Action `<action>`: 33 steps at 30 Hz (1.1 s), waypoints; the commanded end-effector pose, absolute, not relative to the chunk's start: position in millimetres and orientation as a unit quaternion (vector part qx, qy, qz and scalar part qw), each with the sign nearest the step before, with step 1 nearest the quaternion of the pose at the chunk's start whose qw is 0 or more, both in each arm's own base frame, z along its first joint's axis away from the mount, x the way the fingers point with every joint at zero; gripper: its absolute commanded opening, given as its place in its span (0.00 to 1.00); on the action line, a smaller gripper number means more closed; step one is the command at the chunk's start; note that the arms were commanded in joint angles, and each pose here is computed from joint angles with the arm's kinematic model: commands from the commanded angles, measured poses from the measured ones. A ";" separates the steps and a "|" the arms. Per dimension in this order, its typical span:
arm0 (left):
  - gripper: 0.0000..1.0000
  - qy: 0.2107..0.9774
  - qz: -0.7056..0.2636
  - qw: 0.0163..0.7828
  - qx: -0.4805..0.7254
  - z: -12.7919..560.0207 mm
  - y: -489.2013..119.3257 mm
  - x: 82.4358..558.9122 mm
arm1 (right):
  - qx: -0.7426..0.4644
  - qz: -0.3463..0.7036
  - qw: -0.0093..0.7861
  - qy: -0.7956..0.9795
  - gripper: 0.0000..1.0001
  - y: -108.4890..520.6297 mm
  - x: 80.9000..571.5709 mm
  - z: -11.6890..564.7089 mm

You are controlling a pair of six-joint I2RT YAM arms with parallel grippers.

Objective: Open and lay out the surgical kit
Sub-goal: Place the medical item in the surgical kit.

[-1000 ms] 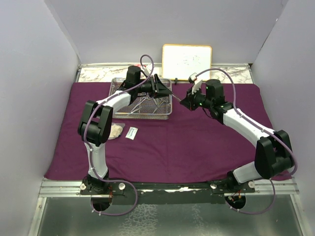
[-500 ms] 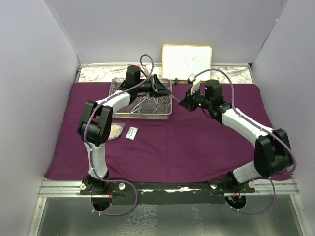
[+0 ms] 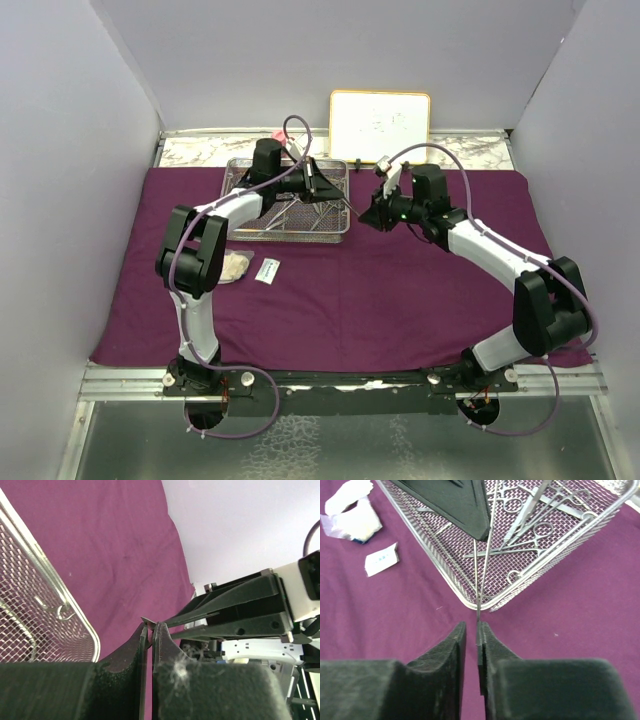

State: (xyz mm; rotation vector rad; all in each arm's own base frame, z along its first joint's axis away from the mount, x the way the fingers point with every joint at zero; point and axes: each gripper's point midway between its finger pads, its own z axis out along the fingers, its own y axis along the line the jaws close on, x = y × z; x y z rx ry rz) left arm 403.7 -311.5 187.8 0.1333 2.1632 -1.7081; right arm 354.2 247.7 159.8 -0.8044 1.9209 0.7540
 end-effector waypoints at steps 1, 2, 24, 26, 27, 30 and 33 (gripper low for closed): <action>0.00 0.752 -0.608 0.230 0.110 206.5 -301.1 389.2 | -0.372 0.345 0.441 0.740 0.20 262.6 340.4 173.0; 0.00 0.752 -0.605 0.233 0.120 206.8 -299.1 385.1 | -0.378 0.350 0.439 0.736 0.22 263.6 337.5 173.9; 0.00 0.760 -0.506 0.096 0.397 96.1 -227.2 237.2 | -0.395 0.295 0.467 0.733 0.31 244.1 353.0 178.7; 0.00 0.757 -0.513 0.080 0.397 92.1 -226.7 235.2 | -0.393 0.295 0.467 0.735 0.31 241.8 353.8 178.1; 0.00 0.756 -0.514 0.074 0.399 89.3 -226.3 234.9 | -0.392 0.295 0.467 0.736 0.30 240.9 354.8 177.9; 0.00 0.760 -0.507 0.061 0.401 79.0 -223.8 235.6 | -0.389 0.296 0.464 0.739 0.30 238.9 355.7 175.2; 0.00 0.763 -0.504 0.057 0.401 73.8 -223.4 239.1 | -0.388 0.299 0.459 0.741 0.30 238.9 355.9 172.4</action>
